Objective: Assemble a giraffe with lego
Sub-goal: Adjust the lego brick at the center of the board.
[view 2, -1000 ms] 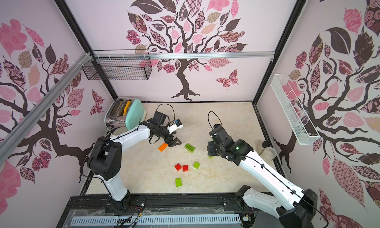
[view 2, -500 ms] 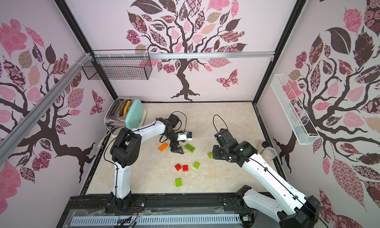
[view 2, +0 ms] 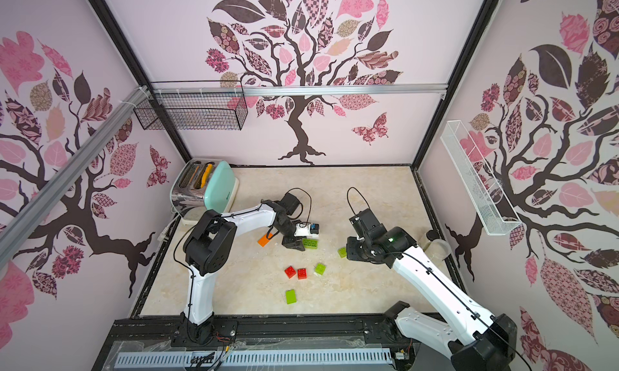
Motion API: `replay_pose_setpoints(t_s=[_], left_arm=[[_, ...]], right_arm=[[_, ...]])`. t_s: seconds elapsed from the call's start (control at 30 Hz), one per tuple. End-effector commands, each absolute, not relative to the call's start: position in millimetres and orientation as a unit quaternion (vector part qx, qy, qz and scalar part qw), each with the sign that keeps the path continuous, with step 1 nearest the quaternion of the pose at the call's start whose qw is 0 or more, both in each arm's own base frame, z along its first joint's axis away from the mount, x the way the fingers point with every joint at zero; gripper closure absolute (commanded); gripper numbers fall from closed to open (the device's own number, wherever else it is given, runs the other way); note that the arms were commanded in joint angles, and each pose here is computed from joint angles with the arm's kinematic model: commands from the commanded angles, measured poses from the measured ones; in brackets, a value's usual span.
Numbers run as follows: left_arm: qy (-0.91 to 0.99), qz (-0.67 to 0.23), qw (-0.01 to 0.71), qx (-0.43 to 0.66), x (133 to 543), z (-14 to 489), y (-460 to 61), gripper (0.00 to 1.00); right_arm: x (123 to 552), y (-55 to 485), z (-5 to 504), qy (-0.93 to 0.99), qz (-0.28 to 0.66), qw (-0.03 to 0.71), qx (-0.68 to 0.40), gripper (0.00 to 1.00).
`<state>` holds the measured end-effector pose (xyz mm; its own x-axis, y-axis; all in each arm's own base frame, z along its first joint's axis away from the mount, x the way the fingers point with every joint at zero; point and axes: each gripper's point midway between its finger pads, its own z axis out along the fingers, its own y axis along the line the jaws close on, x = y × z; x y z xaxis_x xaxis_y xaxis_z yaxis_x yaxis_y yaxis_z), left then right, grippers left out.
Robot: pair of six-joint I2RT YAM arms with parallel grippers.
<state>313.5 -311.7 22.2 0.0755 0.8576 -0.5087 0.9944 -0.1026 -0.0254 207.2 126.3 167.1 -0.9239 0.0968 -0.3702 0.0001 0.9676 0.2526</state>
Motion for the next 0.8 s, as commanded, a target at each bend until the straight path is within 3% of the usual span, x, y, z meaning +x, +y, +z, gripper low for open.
replay_pose_setpoints(t_s=[0.0,0.17,0.47,0.53,0.77], left_arm=[[0.667,-0.196,0.215,0.686,322,35,-318,0.61],[0.705,-0.178,0.246,0.641,321,39,-322,0.82],[0.791,-0.167,0.249,0.534,321,33,-316,0.83],[0.803,-0.174,0.24,0.516,319,30,-315,0.79],[0.812,-0.185,0.217,0.509,303,34,-311,0.51]], right_arm=[[210,128,167,0.972,0.13,0.193,0.03,1.0],[211,132,163,0.974,0.132,0.181,0.024,1.0],[221,152,165,0.973,0.156,0.17,-0.02,1.0],[223,156,164,0.974,0.156,0.164,-0.031,1.0],[231,173,169,0.972,0.167,0.143,-0.084,1.0]])
